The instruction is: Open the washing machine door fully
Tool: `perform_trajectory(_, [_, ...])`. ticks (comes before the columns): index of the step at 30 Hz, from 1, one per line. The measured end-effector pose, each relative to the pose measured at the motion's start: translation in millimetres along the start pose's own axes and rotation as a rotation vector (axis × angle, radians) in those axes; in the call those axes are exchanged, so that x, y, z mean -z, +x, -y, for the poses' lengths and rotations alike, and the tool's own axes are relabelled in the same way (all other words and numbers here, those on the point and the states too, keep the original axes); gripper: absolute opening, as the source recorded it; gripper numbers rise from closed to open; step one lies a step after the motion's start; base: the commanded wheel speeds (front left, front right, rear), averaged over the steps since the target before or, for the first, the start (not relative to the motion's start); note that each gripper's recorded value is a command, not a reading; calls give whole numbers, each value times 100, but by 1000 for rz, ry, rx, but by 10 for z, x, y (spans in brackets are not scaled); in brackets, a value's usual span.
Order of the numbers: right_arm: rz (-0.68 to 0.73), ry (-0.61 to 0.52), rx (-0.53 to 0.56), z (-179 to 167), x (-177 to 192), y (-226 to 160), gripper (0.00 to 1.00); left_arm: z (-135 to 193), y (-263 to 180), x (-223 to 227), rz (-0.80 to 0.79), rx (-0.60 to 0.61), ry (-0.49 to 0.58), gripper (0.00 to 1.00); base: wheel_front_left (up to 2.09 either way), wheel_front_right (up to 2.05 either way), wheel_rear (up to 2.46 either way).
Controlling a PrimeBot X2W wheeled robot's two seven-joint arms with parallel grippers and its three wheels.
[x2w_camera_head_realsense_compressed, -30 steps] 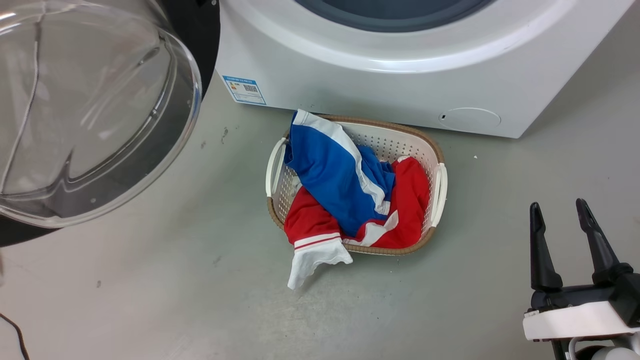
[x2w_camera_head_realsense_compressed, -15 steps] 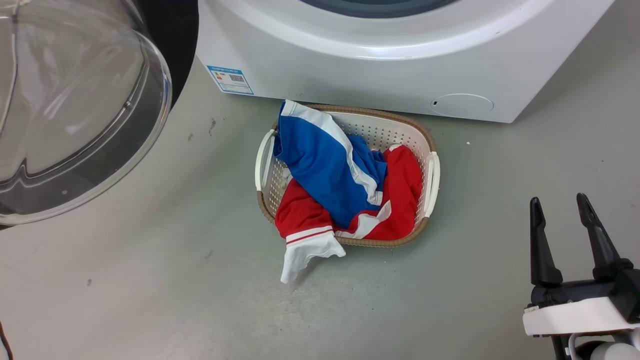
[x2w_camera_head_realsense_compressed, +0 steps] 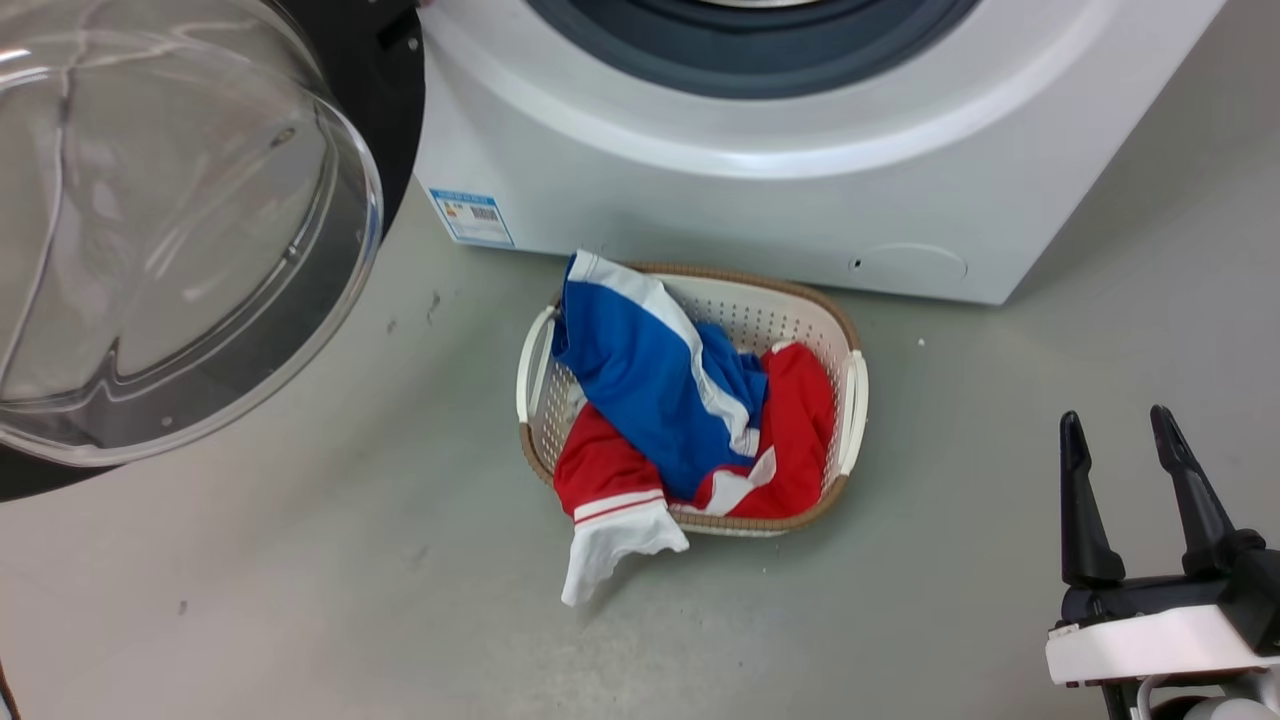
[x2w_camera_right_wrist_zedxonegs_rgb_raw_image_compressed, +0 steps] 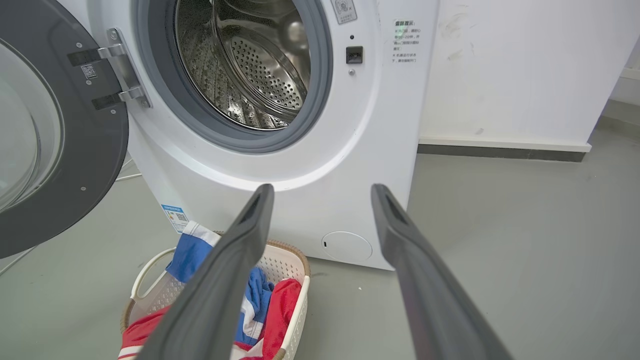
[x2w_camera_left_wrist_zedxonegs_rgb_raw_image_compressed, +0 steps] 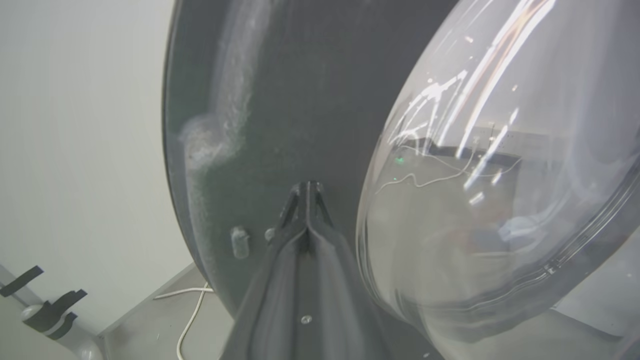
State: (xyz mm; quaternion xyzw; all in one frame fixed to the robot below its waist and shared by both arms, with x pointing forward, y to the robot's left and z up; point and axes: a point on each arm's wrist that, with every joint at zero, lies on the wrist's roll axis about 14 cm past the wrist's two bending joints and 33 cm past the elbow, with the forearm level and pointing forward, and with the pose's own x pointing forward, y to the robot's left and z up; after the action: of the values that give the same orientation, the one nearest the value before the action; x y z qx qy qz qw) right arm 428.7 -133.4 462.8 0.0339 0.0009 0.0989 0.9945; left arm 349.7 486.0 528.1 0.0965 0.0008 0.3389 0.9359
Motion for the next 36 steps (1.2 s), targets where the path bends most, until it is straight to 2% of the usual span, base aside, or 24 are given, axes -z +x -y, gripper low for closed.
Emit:
perform_trajectory(13, [85, 1, 3, -23, -356, -179, 100, 246, -283, -1207, 382, 103, -45, 0, 0, 0, 0])
perform_trajectory(15, [86, 0, 7, -16, -374, -222, 100, 341, -336, -1373, 433, 136, -39, 41, 0, 0, 0])
perform_trajectory(16, [90, -1, 9, -12, -390, -238, 100, 389, -366, -1463, 461, 153, -34, 100, 0, 0, 0])
perform_trajectory(20, [106, 2, 19, 10, -456, -306, 100, 597, -492, -1720, 544, 212, -43, 100, 0, 0, 0])
perform_trajectory(25, [127, 0, 42, 70, -542, -419, 100, 1006, -676, -1774, 567, 334, -72, 100, 0, 0, 0])
perform_trajectory(31, [166, -13, 72, 152, -687, -554, 100, 1610, -1024, -1655, 534, 497, -130, 100, 0, 0, 0])
perform_trajectory(36, [203, -24, 87, 188, -814, -628, 100, 1891, -1264, -1448, 464, 553, -182, 100, 0, 0, 0])
